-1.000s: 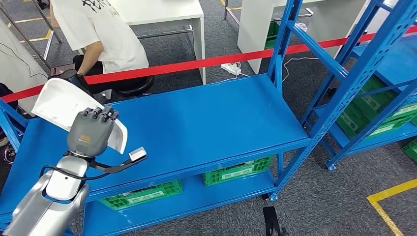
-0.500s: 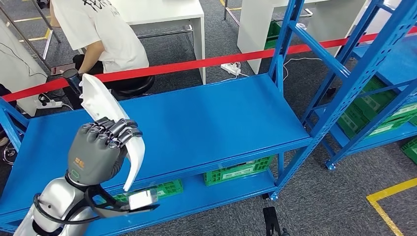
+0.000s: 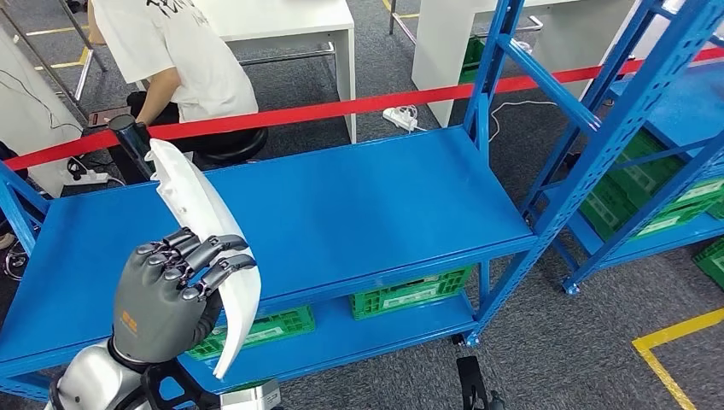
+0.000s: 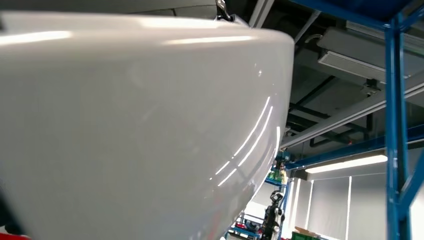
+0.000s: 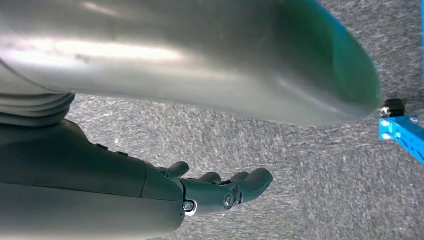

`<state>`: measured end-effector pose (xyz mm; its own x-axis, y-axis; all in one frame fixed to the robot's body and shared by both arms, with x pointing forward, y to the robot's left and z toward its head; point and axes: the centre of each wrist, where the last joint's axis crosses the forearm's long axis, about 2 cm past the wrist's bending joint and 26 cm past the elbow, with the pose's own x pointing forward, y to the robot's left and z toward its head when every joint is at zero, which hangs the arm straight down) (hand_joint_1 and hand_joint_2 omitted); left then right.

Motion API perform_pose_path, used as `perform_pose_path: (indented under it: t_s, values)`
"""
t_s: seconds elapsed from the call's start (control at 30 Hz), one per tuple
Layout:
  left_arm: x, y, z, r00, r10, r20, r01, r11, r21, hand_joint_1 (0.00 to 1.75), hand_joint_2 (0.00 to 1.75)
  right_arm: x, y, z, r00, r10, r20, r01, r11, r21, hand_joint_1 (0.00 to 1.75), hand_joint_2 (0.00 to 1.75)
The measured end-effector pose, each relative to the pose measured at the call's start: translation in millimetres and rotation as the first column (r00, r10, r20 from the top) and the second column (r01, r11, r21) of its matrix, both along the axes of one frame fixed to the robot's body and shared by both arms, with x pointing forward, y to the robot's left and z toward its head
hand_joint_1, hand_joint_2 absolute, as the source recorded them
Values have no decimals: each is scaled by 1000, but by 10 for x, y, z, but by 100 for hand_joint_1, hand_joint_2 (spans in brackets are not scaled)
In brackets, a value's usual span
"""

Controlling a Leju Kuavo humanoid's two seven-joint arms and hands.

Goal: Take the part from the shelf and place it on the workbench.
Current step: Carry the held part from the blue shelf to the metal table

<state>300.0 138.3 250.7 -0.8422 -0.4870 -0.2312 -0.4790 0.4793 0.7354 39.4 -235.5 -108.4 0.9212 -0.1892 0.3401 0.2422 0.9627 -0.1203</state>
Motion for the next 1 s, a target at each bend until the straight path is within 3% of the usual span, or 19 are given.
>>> perform_pose_path:
  t_s: [0.53,1.0]
  values:
    - [-162,177,-157,995,67,-76,-70,997,-43,175,175,31,-24,0,986,167,11,-167,986,-12,0,0]
    - [-111,297,-311,985,76,-157,-82,996,-28,175,175,59,-139,-7,983,183,-14,-184,982,-37,0,0]
